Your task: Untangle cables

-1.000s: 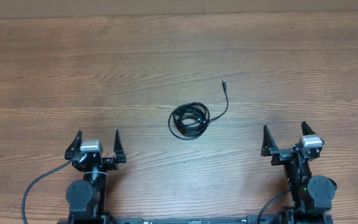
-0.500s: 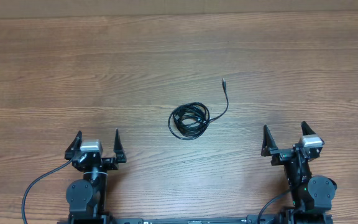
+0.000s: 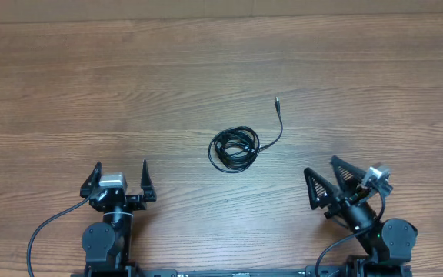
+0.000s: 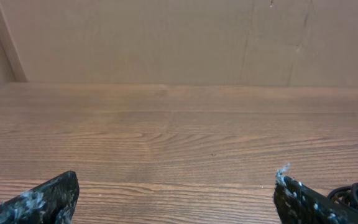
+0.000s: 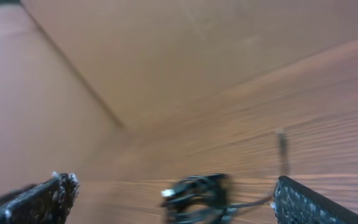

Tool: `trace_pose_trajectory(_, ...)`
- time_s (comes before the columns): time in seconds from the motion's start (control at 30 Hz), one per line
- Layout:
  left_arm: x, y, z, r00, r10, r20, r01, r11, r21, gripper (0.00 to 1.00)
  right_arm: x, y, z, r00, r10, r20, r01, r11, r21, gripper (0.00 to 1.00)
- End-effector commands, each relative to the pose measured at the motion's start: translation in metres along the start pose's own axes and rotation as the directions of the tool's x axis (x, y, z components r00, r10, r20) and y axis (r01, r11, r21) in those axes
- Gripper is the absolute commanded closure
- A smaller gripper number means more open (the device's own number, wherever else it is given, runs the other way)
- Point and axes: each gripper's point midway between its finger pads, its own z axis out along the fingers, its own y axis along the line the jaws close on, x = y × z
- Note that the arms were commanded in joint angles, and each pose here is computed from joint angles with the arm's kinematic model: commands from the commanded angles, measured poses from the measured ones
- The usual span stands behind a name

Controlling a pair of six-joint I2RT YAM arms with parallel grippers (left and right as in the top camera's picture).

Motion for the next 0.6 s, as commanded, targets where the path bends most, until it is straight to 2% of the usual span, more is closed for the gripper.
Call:
trace_pose_trajectory(0.0,-0.001,0.002,0.0,1.0,0.023,0.009,-0.023,1.0,-0.01,0.0,-0.015,0.039,-0.004,0.994,0.109,0.017,-0.104,0.977,-0.189,0.0)
trace_pose_trajectory(0.1,-0.001,0.002,0.0,1.0,0.023,0.009,-0.023,1.0,-0.01,0.01,-0.058,0.082,-0.02,0.981,-0.028,0.193,0.09,0.944,-0.317,0.0)
trace_pose_trajectory(0.27,-0.001,0.002,0.0,1.0,0.023,0.009,-0.023,1.0,-0.01,0.01,-0.094,0.114,-0.035,0.95,-0.14,0.278,0.222,0.931,-0.291,0.0)
trace_pose_trajectory(0.33,-0.001,0.002,0.0,1.0,0.023,0.009,-0.023,1.0,-0.01,0.0,-0.104,0.121,-0.039,0.936,-0.211,0.281,0.283,0.928,-0.243,0.0)
trace_pose_trajectory(0.43,-0.001,0.002,0.0,1.0,0.023,0.009,-0.023,1.0,-0.01,0.01,-0.124,0.123,-0.047,0.909,-0.317,0.271,0.352,0.932,-0.092,0.0)
trace_pose_trajectory(0.57,-0.001,0.002,0.0,1.0,0.023,0.009,-0.023,1.0,-0.01,0.0,-0.147,0.107,-0.058,0.905,-0.372,0.204,0.349,0.926,0.141,0.0)
